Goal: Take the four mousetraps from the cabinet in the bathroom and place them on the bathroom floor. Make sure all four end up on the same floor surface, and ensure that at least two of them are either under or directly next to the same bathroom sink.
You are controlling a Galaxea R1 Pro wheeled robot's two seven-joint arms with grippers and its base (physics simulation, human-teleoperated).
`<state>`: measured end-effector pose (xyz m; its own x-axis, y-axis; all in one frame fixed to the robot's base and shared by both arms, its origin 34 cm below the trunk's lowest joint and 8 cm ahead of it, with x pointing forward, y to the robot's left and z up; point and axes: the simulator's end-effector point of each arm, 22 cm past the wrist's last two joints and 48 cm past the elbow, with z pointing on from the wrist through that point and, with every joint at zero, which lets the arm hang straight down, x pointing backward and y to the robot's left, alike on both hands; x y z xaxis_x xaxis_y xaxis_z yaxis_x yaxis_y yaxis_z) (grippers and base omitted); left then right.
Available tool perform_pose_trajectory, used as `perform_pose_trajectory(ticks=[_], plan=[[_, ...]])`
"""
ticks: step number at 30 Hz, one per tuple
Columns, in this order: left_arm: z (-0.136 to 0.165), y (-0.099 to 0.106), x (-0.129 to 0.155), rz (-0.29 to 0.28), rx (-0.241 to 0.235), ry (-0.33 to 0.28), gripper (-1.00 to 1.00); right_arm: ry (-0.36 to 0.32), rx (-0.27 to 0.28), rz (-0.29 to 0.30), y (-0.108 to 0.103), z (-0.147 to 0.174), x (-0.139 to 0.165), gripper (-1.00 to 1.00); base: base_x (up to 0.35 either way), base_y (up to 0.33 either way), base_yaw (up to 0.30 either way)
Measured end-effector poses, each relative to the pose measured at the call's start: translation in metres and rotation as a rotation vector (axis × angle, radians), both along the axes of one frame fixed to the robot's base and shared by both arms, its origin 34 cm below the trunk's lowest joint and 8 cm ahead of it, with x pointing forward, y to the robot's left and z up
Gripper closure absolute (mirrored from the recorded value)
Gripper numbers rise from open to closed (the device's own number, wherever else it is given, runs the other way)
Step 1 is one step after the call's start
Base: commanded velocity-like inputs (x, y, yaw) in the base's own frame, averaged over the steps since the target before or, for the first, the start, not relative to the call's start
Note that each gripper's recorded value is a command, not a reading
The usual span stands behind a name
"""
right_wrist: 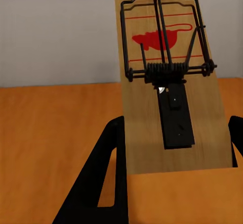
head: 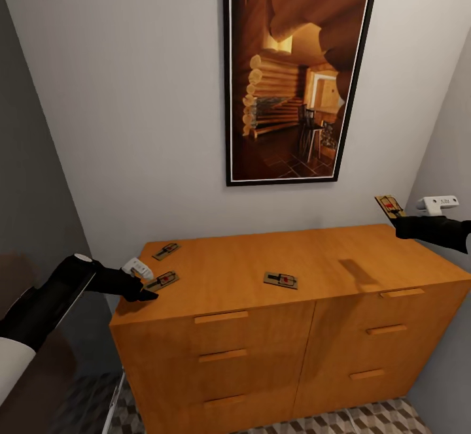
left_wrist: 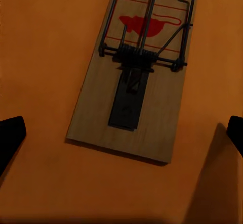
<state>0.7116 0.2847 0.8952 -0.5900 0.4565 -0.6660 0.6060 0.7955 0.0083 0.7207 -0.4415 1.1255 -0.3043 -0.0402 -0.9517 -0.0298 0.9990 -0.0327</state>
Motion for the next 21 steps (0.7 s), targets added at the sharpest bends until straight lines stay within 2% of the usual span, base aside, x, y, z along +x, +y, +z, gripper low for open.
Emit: perform_pose_trajectory(ticks=[13,14,19,21], plan=[[0.0004,0.0014,0.0016,0.005,0.005,-0.006,-1.00,0.000,0.000,0.000,0.0000,0.0002,0.0000,1.00,0.000,0.000,0.000],[0.0003,0.0018,0.0017,0.006,0.004,-0.005,1.00,0.000,0.000,0.000,-0.0001,0.0002,-0.0001,1.00,0.000,0.000,0.000],[-0.0005,-0.0011,0.0006,0.005,-0.008,0.002,1.00,0.000,-0.001,-0.001,-0.0006,0.0003,-0.0002,1.00,0.000,0.000,0.000],[0.0003,0.0012,0.0021,0.006,0.002,-0.007,1.00,0.000,-0.001,-0.001,-0.0008,0.0003,-0.0002,1.00,0.000,0.000,0.000]])
